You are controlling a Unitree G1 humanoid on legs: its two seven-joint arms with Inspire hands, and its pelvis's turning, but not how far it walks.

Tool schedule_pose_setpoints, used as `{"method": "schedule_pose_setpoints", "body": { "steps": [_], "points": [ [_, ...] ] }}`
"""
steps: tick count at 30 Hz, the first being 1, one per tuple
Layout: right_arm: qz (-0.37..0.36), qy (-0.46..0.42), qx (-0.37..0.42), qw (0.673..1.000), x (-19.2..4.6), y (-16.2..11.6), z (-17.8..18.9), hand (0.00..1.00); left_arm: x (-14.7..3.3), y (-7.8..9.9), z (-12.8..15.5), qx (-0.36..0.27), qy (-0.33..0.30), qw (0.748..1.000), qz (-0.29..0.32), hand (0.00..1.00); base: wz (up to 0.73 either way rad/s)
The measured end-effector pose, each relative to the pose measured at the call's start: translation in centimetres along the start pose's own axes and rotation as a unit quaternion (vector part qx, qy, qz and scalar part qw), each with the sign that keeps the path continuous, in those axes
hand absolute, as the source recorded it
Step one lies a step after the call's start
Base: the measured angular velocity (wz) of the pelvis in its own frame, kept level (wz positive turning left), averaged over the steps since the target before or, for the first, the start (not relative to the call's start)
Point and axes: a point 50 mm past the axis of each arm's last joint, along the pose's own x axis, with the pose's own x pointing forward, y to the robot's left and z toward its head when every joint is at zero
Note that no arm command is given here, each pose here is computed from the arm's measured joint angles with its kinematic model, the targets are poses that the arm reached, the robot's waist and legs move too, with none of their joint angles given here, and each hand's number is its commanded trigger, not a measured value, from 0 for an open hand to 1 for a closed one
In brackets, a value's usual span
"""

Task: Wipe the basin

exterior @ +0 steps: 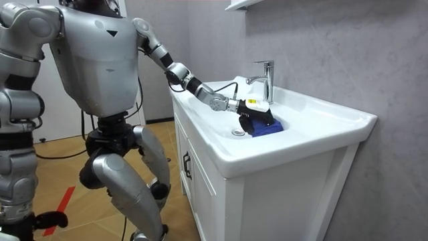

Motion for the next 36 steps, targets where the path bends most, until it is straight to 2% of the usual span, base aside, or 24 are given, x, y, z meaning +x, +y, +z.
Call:
{"method": "schedule_pose_setpoints", "body": {
  "steps": [6,9,12,14,20,27,31,36],
  "points": [
    [0.008,0.001,-0.005,1.000,0.1,-0.3,0.2,0.00,-0.2,-0.4,0.8,0.020,-0.029,0.999,-0.008,1.00,0.05],
    [0.015,0.001,-0.004,1.000,0.1,-0.2,0.0,0.00,-0.9,-1.2,1.0,0.022,-0.048,0.998,-0.019,1.00,0.00],
    [0.014,-0.002,-0.001,1.000,0.1,-0.3,0.3,0.00,-2.3,-2.4,1.4,0.012,-0.068,0.997,-0.026,1.00,0.04],
    [0.012,-0.006,-0.004,1.000,0.1,-0.4,0.6,0.00,-4.2,-4.5,1.1,0.004,-0.082,0.995,-0.050,1.00,0.03],
    [0.012,-0.025,-0.018,0.999,0.2,-0.3,1.7,0.00,-9.0,-8.0,1.0,0.007,-0.118,0.988,-0.099,1.00,0.05],
    [0.001,-0.037,-0.011,0.999,0.1,-0.4,2.0,0.00,-11.5,-9.4,0.8,0.030,-0.137,0.981,-0.134,1.00,0.26],
    [-0.004,-0.022,0.003,1.000,0.0,-0.6,0.8,0.00,-13.3,-9.9,-1.0,0.055,-0.128,0.978,-0.156,1.00,0.01],
    [-0.010,-0.007,0.023,1.000,-0.1,-0.9,-0.4,0.00,-14.5,-10.0,-4.0,0.076,-0.092,0.978,-0.174,1.00,0.03]
  ]
}}
